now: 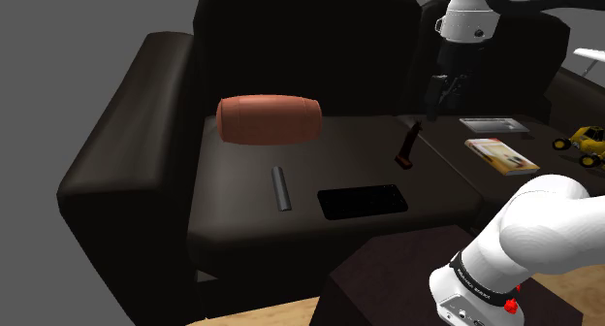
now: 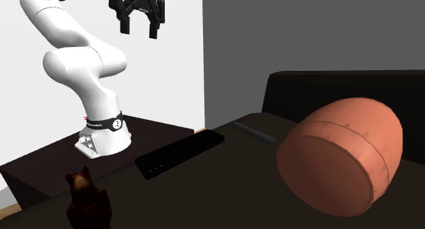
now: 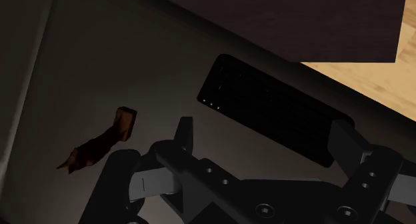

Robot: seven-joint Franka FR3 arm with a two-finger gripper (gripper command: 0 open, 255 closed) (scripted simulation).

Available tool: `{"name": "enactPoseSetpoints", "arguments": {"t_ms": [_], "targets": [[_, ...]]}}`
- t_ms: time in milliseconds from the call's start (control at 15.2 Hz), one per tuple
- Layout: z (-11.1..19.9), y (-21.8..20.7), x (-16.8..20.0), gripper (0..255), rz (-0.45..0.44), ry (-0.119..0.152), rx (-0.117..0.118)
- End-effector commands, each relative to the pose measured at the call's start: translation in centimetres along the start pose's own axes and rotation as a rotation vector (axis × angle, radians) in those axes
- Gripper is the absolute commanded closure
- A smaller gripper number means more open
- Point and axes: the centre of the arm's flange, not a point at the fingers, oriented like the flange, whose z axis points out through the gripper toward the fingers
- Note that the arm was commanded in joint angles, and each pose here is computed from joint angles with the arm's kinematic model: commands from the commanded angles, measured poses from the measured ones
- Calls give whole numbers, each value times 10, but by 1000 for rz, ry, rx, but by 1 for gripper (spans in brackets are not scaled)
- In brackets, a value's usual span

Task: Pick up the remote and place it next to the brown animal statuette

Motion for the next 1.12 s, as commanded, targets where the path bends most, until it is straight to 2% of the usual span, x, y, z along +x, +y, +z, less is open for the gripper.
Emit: {"name": "enactPoseSetpoints", "arguments": {"t_ms": [0, 1056], "targets": [[0, 0, 0, 0, 0, 0, 0], [111, -116, 127, 0, 187, -43, 100]]}}
